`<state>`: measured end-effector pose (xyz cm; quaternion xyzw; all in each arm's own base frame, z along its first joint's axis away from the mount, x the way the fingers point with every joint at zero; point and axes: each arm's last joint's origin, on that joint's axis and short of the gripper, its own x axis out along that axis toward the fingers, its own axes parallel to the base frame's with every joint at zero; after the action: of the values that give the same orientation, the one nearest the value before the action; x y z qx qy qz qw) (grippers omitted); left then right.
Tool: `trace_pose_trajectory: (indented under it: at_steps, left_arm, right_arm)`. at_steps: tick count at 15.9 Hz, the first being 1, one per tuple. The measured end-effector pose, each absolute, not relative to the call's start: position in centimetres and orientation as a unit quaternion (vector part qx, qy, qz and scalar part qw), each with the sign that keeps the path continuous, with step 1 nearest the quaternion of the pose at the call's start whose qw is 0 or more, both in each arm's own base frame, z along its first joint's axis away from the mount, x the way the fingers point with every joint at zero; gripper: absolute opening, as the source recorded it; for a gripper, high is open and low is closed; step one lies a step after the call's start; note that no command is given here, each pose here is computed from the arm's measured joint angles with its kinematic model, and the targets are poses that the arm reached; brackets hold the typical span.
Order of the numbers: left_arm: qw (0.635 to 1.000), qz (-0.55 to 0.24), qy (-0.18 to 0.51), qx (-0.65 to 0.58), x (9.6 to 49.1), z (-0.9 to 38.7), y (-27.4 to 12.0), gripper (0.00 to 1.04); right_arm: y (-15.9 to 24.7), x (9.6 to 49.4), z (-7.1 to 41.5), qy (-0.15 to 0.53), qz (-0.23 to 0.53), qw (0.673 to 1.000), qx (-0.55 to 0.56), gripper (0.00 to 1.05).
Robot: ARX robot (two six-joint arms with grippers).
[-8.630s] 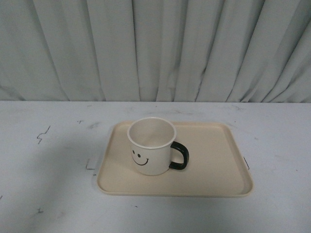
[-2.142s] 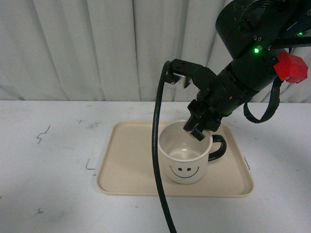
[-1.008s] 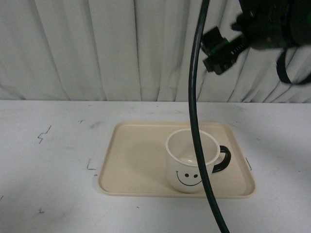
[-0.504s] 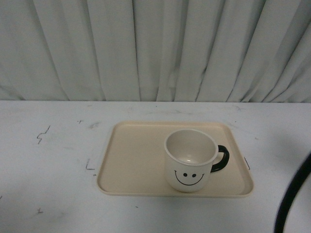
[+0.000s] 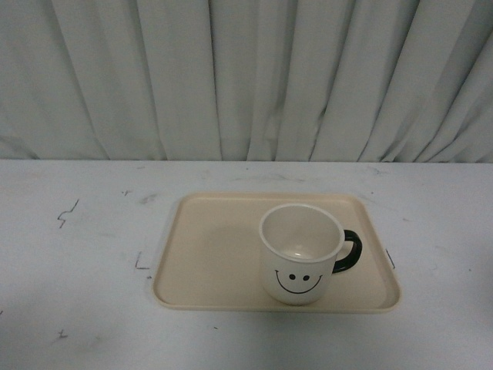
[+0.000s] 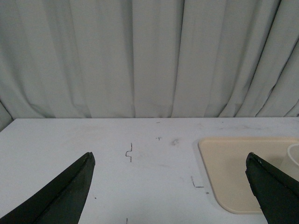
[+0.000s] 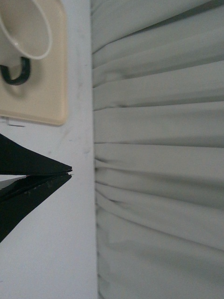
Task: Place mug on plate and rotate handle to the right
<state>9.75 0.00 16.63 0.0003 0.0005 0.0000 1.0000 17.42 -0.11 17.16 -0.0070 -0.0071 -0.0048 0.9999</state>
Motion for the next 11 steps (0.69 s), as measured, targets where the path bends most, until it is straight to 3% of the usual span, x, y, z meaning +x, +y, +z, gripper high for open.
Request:
trace_pose_trajectory:
  at_steps: [2,7,11]
  left_arm:
    - [1.000,0.000,0.000,0.000,9.8,16.6,0.0,0.98]
    - [1.000,0.000,0.000,0.000,9.8,16.6,0.0,0.98]
    - [1.000,0.000,0.000,0.000,9.8,16.6,0.0,0.98]
  right_arm:
    - [0.0,16.2,15.8,0.019,0.000,1.000,-0.007,0.02]
    - [0.0,12.3,17.0,-0.007,0.000,1.000,-0.007,0.02]
    - [0.0,11.9,17.1,-0.006,0.000,1.000,-0.007,0.02]
